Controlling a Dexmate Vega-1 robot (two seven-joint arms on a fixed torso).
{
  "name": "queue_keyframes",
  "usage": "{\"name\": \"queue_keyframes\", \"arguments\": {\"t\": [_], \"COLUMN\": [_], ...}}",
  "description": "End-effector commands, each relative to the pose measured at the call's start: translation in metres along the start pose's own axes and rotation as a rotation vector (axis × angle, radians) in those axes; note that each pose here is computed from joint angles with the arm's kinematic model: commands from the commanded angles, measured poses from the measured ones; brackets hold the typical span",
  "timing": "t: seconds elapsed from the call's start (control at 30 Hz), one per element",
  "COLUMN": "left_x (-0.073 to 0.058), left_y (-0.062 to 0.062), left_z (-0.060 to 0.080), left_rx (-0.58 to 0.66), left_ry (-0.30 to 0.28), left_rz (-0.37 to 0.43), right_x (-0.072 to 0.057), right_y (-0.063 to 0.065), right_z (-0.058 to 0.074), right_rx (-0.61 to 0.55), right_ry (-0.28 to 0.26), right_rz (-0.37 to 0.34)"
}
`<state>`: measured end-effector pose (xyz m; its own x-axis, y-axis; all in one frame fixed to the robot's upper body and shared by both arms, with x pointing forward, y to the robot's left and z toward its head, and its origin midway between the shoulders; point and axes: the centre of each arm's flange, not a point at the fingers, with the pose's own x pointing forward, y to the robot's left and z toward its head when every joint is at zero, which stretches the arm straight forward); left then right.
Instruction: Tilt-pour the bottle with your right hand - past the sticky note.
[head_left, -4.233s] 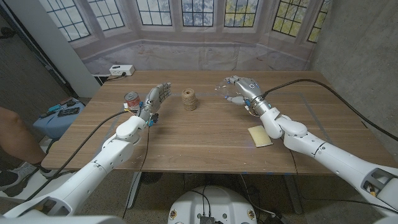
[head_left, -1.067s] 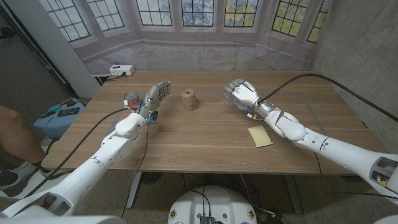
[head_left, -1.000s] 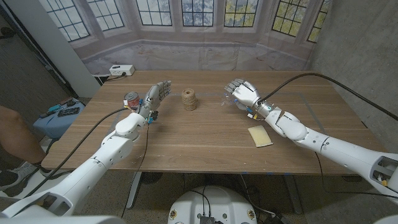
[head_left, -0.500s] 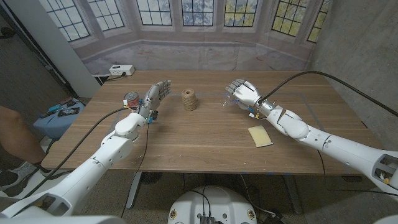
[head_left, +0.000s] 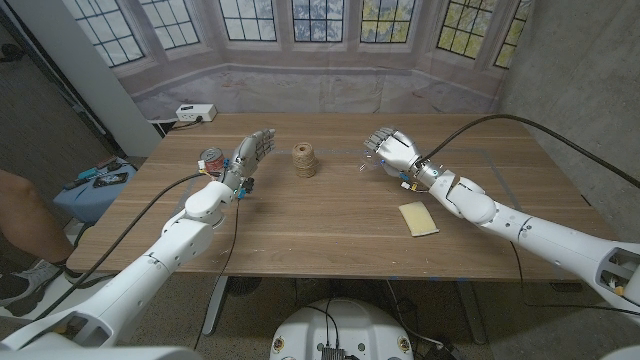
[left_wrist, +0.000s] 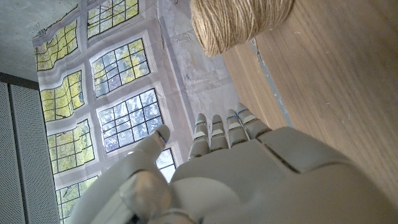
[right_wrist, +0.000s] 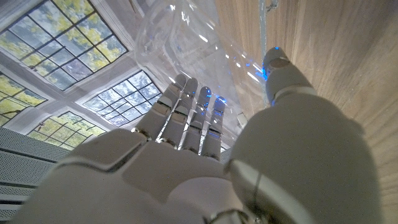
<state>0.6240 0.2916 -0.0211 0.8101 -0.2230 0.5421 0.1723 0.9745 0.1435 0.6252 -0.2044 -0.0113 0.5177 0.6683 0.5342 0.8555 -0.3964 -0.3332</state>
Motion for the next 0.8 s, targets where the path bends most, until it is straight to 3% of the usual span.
{"name": "queue_keyframes", "arguments": {"t": [0.03,0.57,0.8], "left_x": [0.0006,0.003,0.002], "left_y": [-0.0012,-0.0044,-0.0046], "left_z": [0.0021,0.0007,-0.0001], "left_rx": [0.007,0.002,0.002], "left_ry": [0.003,-0.002,0.002], "left_rz": [-0.005,-0.008,-0.01], "right_x": [-0.002,-0.0011,0.0004], "right_y": [0.0044,-0.0001,-0.0037], "right_z": [0.0053,0.002,0.0019], "right_rx": [0.009,0.054,0.115], "right_ry": [0.023,0.054,0.099], "right_rz": [-0.003,-0.007,-0.007]}}
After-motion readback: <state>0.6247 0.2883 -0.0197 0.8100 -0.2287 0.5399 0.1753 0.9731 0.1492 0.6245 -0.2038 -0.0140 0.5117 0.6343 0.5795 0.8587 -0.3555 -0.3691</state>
